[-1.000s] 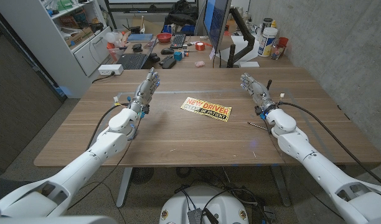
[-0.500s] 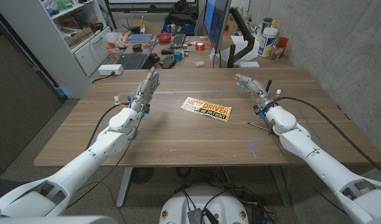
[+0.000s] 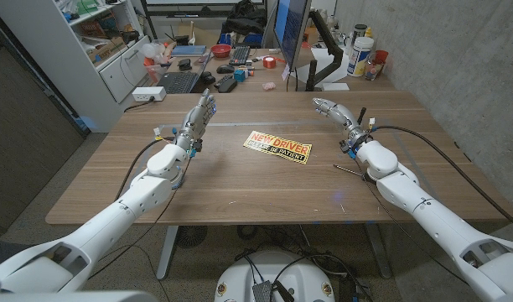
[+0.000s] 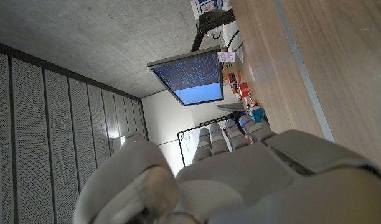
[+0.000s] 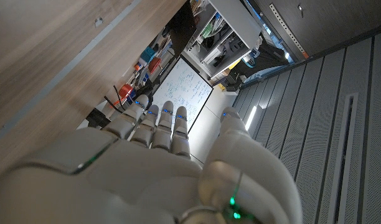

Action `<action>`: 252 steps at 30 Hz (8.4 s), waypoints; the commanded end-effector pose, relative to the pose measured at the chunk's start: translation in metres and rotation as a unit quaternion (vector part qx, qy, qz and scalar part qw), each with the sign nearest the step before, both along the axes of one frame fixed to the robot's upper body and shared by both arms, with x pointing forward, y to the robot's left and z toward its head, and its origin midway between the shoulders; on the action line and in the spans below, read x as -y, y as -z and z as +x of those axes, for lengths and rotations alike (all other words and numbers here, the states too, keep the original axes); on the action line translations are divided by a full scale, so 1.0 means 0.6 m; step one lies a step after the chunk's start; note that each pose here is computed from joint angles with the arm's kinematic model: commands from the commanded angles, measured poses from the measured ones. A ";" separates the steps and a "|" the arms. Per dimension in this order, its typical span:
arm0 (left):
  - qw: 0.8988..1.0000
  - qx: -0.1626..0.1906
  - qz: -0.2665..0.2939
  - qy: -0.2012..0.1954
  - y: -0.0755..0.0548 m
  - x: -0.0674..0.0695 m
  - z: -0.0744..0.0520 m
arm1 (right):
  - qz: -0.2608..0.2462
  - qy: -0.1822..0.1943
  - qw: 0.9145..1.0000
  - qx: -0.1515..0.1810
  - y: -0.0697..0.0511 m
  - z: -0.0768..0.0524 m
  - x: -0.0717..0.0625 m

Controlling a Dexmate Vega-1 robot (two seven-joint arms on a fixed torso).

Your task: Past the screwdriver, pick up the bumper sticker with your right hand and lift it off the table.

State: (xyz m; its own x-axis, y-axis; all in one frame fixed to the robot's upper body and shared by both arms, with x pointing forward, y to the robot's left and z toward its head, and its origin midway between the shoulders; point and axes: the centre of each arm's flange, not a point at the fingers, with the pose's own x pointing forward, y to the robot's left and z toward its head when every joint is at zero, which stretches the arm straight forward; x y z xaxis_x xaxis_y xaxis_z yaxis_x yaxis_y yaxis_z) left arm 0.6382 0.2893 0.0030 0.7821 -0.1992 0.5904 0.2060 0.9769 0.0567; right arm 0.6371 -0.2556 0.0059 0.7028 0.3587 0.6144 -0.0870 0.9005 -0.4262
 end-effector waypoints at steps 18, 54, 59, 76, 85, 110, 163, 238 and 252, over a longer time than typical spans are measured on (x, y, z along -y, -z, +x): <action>1.000 0.008 0.004 -0.002 -0.007 0.012 -0.012 | -0.099 0.030 0.994 0.047 -0.019 -0.013 -0.016; 1.000 0.013 0.019 0.003 -0.022 0.027 -0.018 | -0.232 0.069 0.962 0.131 -0.047 -0.019 -0.058; 1.000 0.020 0.023 0.003 -0.028 0.031 -0.024 | -0.255 0.075 0.954 0.141 -0.053 -0.019 -0.063; 0.999 0.024 0.028 0.001 -0.041 0.039 -0.027 | -0.331 0.097 0.921 0.180 -0.056 -0.018 -0.076; 0.999 0.028 0.029 0.004 -0.047 0.047 -0.027 | -0.375 0.110 0.899 0.199 -0.059 -0.021 -0.081; 0.999 0.026 0.030 0.011 -0.044 0.059 -0.022 | -0.461 0.106 0.856 0.209 -0.049 -0.010 -0.106; 0.999 0.036 0.038 0.002 -0.060 0.061 -0.038 | -0.583 0.103 0.766 0.251 -0.039 0.017 -0.165; 0.999 0.028 0.034 0.003 -0.058 0.054 -0.025 | -0.705 0.120 0.669 0.203 -0.017 0.099 -0.172; 0.999 0.034 0.032 0.008 -0.060 0.056 -0.022 | -0.755 0.143 0.614 0.180 0.000 0.106 -0.156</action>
